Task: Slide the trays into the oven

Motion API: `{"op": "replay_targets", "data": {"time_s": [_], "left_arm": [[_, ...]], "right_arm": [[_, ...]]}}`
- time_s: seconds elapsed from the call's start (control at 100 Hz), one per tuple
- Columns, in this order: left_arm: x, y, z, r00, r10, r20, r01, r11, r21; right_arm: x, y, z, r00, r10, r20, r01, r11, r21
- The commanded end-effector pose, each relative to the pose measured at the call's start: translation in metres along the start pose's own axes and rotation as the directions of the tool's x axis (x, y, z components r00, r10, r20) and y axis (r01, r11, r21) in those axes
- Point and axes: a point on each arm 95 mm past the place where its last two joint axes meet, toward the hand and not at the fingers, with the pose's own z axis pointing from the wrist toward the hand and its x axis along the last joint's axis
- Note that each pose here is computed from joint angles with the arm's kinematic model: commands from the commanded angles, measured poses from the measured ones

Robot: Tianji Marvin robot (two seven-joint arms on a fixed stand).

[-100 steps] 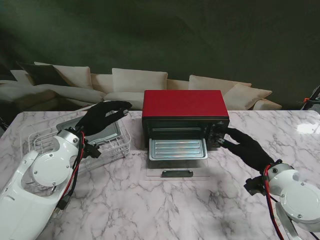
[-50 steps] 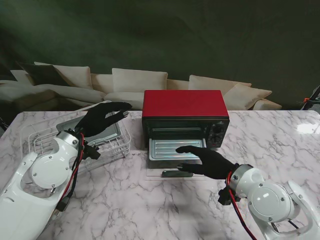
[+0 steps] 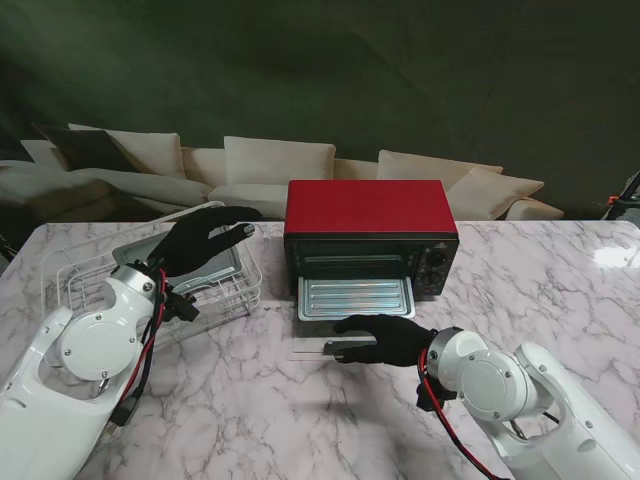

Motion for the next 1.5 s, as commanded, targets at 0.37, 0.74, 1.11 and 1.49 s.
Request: {"op": "replay_targets", "data": {"time_s": [0.37,0.74,1.11,1.49], "left_arm": [[0.001,0.001,-0.002,1.000,-0.001,0.004,0.001,1.000,-0.014],[0.000,0.003,-0.003,1.000,-0.008,0.010,0.008,1.000,-0.012],[-0.002,0.004,-0.003,1.000,-0.012,0.013,0.012,1.000,-0.016],[-0.003,0.009,-0.003,0.999,-0.024,0.022,0.025,1.000,-0.018]], "right_arm": [[-0.012,-0.003,0.029,0.999,-0.020,0.036,0.017,0.998,0.067],[-0.022,0.000,0.050,0.993,-0.084,0.082,0.077,0.993,0.095],[-0.026,0.009,0.069,0.989,-0.105,0.106,0.098,0.993,0.072],[-0.030,0.026,0.081,0.981,-0.133,0.144,0.133,0.991,0.015]]}}
